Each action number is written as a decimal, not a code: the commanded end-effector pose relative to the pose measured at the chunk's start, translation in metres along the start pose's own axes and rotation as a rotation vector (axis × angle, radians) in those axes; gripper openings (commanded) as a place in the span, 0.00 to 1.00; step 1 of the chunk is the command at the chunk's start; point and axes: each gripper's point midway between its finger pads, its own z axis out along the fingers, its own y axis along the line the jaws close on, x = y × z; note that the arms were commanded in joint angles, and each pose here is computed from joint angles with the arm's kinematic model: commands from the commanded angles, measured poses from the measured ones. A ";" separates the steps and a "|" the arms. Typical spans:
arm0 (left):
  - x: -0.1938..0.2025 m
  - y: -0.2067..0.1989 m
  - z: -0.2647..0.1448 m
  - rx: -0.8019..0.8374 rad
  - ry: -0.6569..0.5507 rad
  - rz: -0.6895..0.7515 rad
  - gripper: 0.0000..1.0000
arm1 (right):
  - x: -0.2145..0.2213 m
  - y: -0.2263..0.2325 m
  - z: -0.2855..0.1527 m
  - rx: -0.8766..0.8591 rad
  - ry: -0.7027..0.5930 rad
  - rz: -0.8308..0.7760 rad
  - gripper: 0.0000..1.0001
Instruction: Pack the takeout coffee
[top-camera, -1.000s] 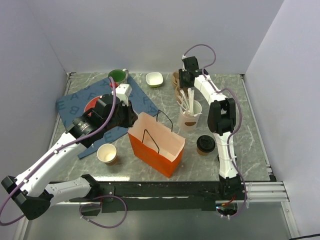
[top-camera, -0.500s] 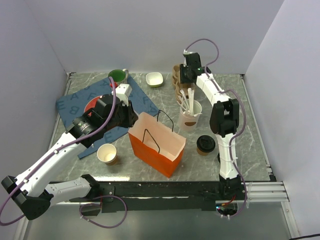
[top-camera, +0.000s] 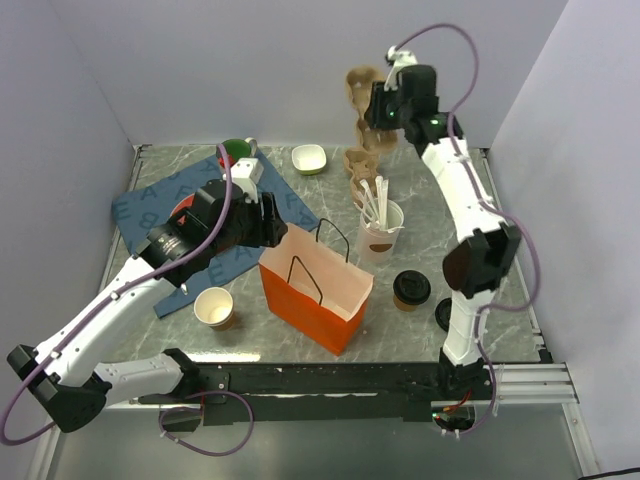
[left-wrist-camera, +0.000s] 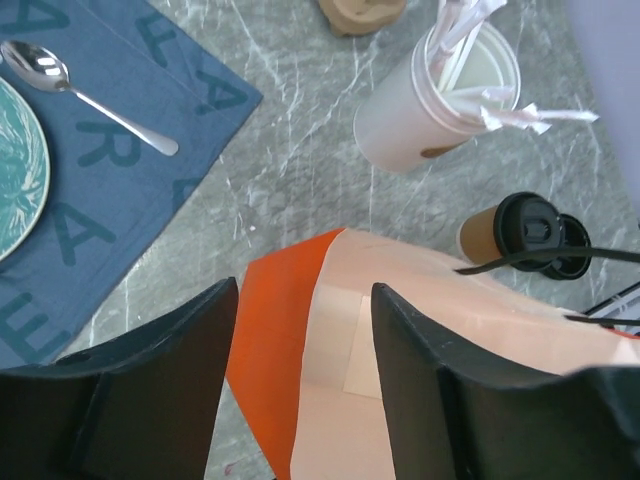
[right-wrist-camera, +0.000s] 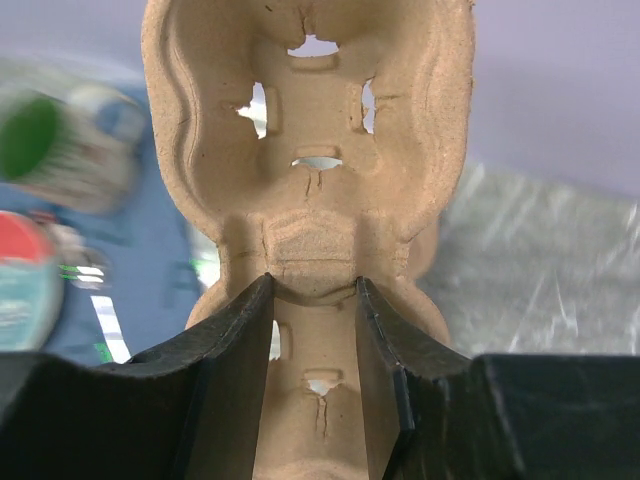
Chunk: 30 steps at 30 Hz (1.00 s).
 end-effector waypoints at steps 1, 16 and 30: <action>-0.026 -0.005 -0.008 -0.010 -0.053 -0.048 0.63 | -0.073 0.046 -0.076 -0.155 -0.193 0.012 0.34; -0.012 0.017 -0.052 -0.051 -0.095 -0.167 0.67 | -0.058 0.196 -0.263 -0.617 -0.168 0.056 0.34; 0.011 -0.004 -0.072 0.154 -0.098 -0.199 0.65 | -0.008 0.244 -0.321 -0.826 -0.068 0.252 0.34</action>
